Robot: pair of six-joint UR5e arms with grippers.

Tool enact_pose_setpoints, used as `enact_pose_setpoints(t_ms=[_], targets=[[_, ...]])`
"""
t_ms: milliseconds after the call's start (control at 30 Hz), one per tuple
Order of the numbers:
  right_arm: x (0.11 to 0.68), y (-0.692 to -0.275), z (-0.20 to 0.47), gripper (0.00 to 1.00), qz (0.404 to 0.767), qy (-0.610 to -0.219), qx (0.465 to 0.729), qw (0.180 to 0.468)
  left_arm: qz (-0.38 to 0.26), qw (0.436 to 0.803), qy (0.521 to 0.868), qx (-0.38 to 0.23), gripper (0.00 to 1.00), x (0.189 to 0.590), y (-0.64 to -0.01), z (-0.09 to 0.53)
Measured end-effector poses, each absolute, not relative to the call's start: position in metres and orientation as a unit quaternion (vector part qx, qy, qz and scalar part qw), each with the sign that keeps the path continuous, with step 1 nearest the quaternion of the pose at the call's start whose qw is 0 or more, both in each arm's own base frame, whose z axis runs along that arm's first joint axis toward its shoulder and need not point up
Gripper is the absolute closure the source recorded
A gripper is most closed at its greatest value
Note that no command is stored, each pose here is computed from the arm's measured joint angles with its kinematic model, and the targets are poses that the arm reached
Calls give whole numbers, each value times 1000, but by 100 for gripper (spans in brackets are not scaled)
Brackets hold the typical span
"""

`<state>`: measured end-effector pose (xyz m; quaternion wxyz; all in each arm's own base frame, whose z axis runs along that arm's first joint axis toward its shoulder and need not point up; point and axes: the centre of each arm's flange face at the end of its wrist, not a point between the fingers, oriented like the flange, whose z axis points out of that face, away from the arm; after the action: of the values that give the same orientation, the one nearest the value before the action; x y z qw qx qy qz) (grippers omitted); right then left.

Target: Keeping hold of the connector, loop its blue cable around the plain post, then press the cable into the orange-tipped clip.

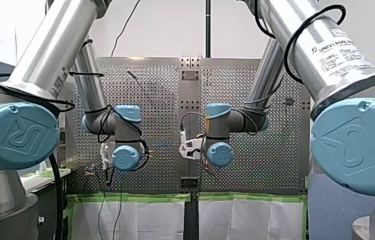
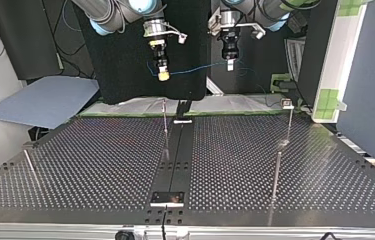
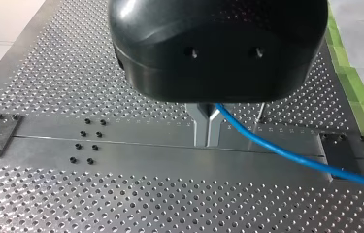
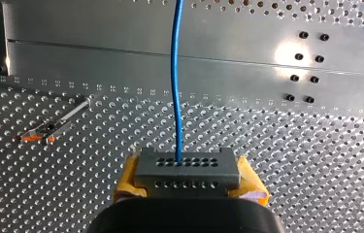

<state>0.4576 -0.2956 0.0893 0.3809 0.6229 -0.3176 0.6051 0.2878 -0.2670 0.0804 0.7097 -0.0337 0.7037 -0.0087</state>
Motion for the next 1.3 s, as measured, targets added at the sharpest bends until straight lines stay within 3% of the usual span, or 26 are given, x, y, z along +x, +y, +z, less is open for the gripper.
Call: enact_pose_setpoints(t_ms=[1300], targets=[[457, -291, 84, 100, 602, -317, 629, 375, -7, 708, 706, -29, 100, 286, -266, 81]])
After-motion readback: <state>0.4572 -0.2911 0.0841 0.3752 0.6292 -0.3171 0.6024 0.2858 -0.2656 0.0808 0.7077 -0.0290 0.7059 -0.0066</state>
